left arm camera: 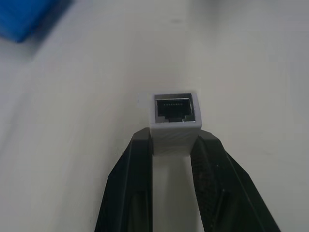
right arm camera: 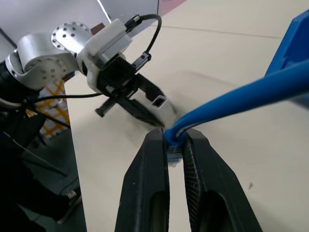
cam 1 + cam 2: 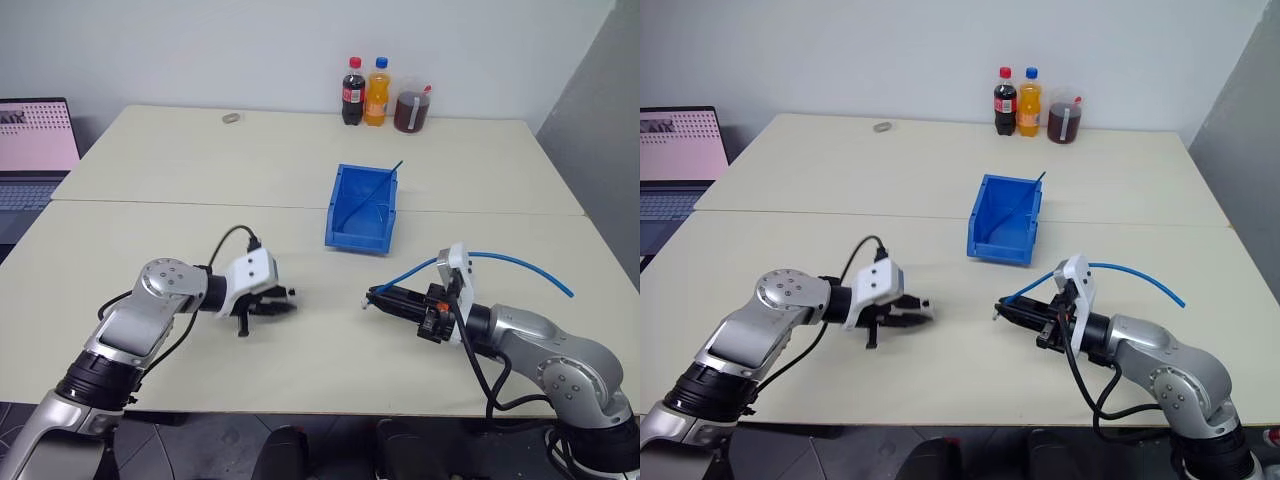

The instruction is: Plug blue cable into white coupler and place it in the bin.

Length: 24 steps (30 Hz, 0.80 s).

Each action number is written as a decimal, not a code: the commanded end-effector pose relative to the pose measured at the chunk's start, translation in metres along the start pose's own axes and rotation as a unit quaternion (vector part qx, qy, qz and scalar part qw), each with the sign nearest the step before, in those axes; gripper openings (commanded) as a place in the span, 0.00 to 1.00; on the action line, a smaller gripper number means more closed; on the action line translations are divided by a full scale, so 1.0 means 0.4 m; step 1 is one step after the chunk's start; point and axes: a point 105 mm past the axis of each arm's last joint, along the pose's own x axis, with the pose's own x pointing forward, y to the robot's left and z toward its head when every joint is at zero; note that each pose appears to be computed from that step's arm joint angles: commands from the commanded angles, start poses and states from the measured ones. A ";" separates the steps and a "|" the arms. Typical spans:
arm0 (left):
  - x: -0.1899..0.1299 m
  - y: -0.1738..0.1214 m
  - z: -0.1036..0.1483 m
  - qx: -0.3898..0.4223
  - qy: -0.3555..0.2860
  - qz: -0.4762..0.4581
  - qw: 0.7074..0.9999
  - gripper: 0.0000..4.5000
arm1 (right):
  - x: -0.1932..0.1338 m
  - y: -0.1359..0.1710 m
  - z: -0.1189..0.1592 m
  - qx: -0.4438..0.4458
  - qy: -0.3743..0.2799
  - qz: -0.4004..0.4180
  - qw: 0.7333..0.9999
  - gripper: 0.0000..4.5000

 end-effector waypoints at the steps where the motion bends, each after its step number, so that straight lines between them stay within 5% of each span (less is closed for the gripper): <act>1: 0.014 -0.019 0.016 0.048 0.016 -0.044 0.998 0.17 | 0.005 0.023 0.010 -0.044 -0.002 0.022 0.999 0.03; 24: 0.062 -0.025 -0.018 0.065 0.044 -0.079 0.994 0.17 | 0.192 0.027 -0.034 -0.232 0.016 0.110 0.966 0.03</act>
